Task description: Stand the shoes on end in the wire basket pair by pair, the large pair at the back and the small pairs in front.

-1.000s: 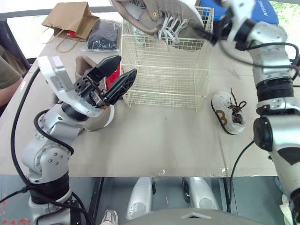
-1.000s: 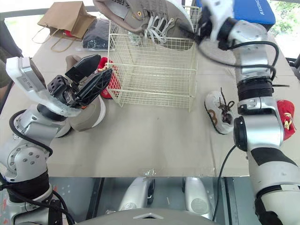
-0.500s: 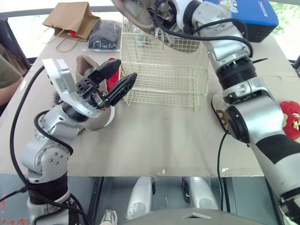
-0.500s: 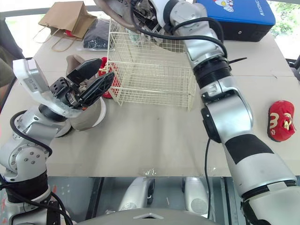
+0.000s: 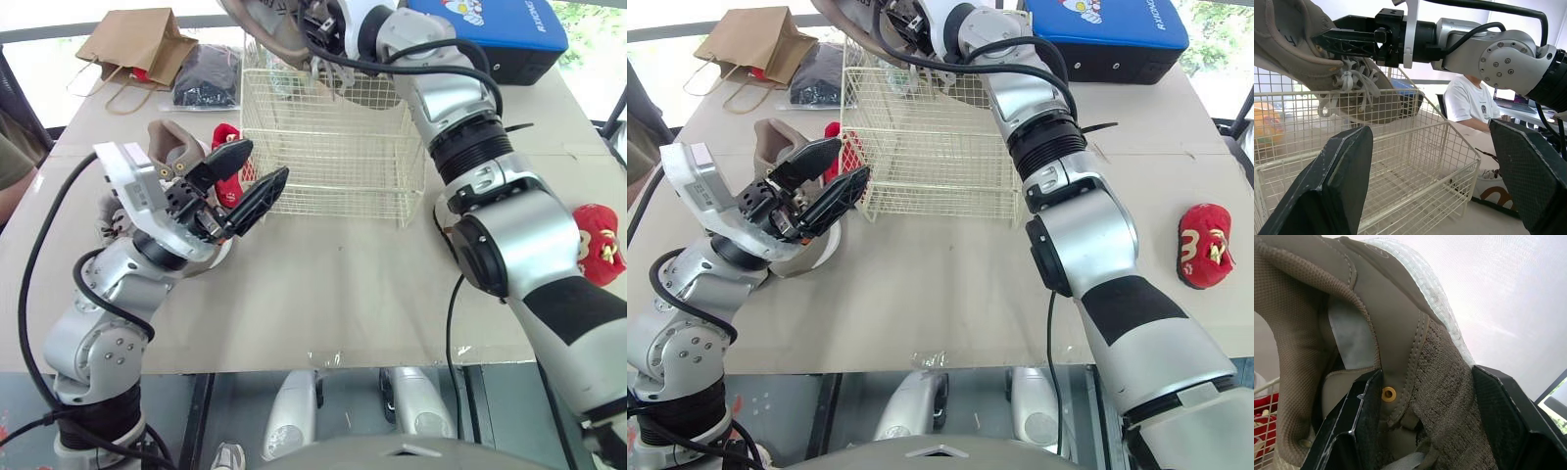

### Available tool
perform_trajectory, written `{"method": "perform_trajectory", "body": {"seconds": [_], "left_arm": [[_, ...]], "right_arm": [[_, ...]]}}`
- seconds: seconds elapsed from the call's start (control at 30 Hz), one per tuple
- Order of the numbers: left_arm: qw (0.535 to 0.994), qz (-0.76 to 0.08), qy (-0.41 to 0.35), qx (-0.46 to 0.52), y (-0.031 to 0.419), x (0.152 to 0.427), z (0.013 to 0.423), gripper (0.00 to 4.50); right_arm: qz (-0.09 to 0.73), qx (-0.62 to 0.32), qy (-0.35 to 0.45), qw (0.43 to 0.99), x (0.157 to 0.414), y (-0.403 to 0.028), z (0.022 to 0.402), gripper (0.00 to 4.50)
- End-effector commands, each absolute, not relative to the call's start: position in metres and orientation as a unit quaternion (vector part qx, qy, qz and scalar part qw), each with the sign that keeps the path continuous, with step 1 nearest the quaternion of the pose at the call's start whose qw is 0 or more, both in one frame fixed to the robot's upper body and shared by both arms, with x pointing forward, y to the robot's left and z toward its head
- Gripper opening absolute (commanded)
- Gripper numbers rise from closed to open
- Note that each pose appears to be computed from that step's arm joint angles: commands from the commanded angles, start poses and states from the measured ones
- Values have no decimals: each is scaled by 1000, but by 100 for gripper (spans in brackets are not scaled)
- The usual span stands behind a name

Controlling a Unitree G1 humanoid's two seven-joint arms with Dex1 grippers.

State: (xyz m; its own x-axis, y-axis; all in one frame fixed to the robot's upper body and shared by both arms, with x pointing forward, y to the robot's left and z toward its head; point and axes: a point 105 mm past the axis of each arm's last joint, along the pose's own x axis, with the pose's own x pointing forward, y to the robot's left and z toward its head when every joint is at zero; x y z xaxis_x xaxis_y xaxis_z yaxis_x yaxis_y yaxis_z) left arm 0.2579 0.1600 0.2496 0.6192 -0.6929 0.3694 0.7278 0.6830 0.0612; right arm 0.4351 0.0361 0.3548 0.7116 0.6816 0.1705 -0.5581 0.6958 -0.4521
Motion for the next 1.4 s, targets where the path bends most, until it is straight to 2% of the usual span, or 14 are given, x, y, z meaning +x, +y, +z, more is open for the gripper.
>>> {"method": "perform_trajectory", "body": {"seconds": [0.03, 0.17, 0.27, 0.4, 0.5, 0.6, 0.7, 0.77, 0.97, 1.07, 1.13, 1.2, 1.33, 1.4], "left_arm": [[891, -400, -211, -31, 156, 249, 260, 410], [890, -402, -212, -32, 154, 249, 258, 410], [890, -401, -214, -32, 154, 249, 259, 410], [890, -400, -217, -31, 154, 248, 258, 410], [892, -394, -220, -34, 156, 247, 257, 410], [893, -392, -221, -34, 156, 245, 256, 410], [893, -391, -220, -35, 156, 246, 254, 410], [892, -393, -220, -36, 155, 246, 253, 410], [891, -396, -220, -37, 154, 248, 252, 410], [891, -397, -219, -39, 154, 248, 251, 410], [890, -398, -218, -40, 154, 248, 250, 410], [890, -399, -218, -40, 153, 248, 250, 410], [890, -400, -216, -42, 152, 249, 250, 410], [890, -400, -215, -44, 152, 249, 249, 410]], "right_arm": [[375, -154, -212, 889, 411, 56, 394, 269], [368, -167, -219, 888, 410, 63, 394, 269], [340, -210, -230, 887, 413, 66, 389, 269], [359, -215, -230, 879, 408, 74, 384, 269], [416, -138, -198, 877, 399, 80, 387, 269], [432, -122, -194, 872, 396, 76, 389, 269], [416, -145, -198, 876, 402, 68, 386, 346], [412, -154, -198, 876, 402, 69, 383, 437], [364, -203, -204, 886, 412, 66, 373, 445], [347, -209, -214, 889, 414, 62, 373, 360], [336, -204, -220, 893, 416, 58, 377, 273], [327, -195, -227, 897, 416, 55, 381, 159], [304, -116, -242, 914, 416, 39, 401, 18], [282, -87, -253, 921, 417, 26, 412, 3]]}}
